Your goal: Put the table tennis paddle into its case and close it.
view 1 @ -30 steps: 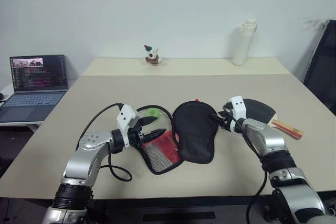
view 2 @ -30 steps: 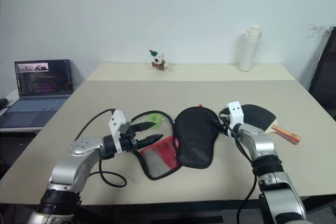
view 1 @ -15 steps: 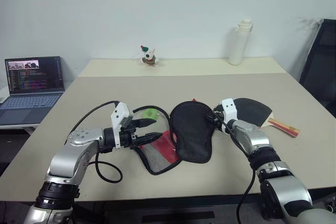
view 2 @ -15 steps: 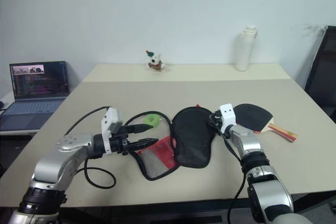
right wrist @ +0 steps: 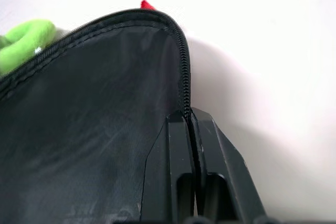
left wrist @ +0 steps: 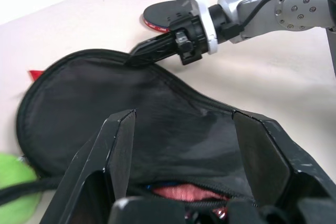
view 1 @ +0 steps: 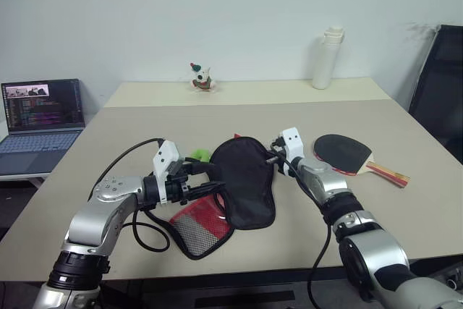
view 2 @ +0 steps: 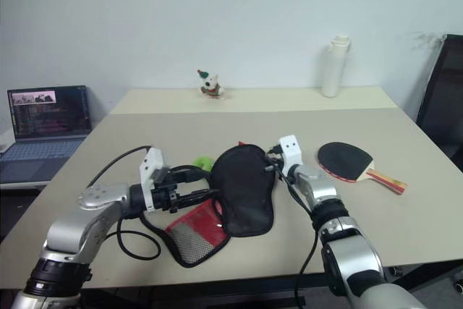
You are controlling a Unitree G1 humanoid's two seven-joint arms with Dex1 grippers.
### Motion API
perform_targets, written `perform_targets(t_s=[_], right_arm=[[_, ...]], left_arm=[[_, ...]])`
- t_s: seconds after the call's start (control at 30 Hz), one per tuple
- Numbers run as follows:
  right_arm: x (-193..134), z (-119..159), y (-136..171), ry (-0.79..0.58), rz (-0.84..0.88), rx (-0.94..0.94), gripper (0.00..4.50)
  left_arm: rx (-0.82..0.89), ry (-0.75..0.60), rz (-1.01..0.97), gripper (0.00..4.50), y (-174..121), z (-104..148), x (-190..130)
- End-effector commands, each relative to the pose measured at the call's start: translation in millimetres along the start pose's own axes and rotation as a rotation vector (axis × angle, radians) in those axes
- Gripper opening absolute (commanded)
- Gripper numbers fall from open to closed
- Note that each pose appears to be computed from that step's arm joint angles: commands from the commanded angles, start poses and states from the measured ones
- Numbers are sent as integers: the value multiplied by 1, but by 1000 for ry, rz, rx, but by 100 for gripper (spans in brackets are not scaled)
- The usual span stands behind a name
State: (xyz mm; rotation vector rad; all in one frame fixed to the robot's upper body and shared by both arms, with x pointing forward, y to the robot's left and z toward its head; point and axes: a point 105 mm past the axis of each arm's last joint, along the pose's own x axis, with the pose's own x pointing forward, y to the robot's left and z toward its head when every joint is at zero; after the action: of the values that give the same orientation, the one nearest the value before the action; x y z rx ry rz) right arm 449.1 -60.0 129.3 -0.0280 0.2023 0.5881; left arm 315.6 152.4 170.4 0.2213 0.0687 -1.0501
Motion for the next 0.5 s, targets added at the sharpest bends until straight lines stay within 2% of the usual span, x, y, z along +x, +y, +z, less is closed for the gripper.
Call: perform_targets(t_s=[0.03,0.23,0.5], right_arm=[[2,30,-8,-95,-46,19,2],[-2,35,-35,-122,-185,138,2],[-24,13,-85,-88,-435,281,2]], left_arm=[[42,-25,-8,320,-3,12,-2],[47,-24,-24,320,-4,12,0],[56,-19,-43,320,-3,12,1]])
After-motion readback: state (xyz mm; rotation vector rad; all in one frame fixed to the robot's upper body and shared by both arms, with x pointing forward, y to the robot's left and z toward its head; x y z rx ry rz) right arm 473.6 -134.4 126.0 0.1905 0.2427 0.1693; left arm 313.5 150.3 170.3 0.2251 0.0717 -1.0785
